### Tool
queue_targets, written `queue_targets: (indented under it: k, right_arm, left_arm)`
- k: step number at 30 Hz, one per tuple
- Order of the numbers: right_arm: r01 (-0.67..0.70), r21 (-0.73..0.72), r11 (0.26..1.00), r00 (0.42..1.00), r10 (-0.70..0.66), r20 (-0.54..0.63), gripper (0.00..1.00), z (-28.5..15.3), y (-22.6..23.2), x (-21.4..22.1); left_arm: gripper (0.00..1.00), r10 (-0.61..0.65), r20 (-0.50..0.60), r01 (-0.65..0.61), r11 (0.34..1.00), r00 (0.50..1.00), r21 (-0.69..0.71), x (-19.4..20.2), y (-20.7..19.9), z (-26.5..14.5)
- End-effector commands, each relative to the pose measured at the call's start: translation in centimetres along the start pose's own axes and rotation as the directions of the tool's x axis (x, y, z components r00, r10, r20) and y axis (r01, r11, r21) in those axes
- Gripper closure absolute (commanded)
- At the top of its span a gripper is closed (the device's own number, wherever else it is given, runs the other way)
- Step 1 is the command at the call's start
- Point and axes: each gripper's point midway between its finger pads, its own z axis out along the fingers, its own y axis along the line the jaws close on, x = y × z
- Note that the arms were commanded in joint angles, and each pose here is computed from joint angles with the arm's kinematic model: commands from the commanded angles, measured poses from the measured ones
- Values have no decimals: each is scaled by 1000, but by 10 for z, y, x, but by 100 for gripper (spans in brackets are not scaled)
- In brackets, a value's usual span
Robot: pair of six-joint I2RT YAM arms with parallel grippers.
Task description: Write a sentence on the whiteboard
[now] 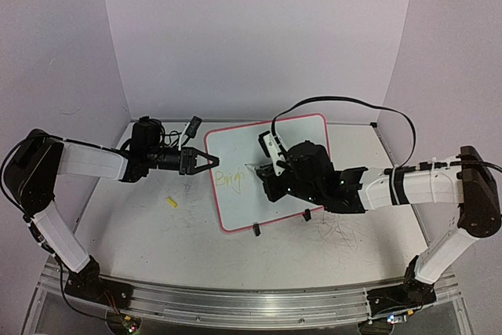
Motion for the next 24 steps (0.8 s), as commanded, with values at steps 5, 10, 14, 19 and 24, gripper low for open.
queue_targets:
  k: [5,10,14,19,24]
  right_arm:
    - [-9,16,1000,1000,10,-28,100,2,-3,11]
    - [-11,6,1000,999,11,-37,100,0,-1,15]
    - [-10,-2,1000,999,10,-47,100,-1,2,19]
    - [-13,-5,1000,998,13,-60,100,-3,3,25]
    - [-16,-5,1000,997,16,-76,100,-4,4,30]
  left_arm:
    - [100,45,8,-45,999,999,15,-11,-10,0]
    - [100,44,7,-44,999,999,14,-10,-10,0]
    - [100,44,7,-44,999,999,15,-10,-10,0]
    - [100,45,7,-45,999,999,15,-10,-11,0]
    - [100,44,7,-44,999,999,14,-10,-10,-1]
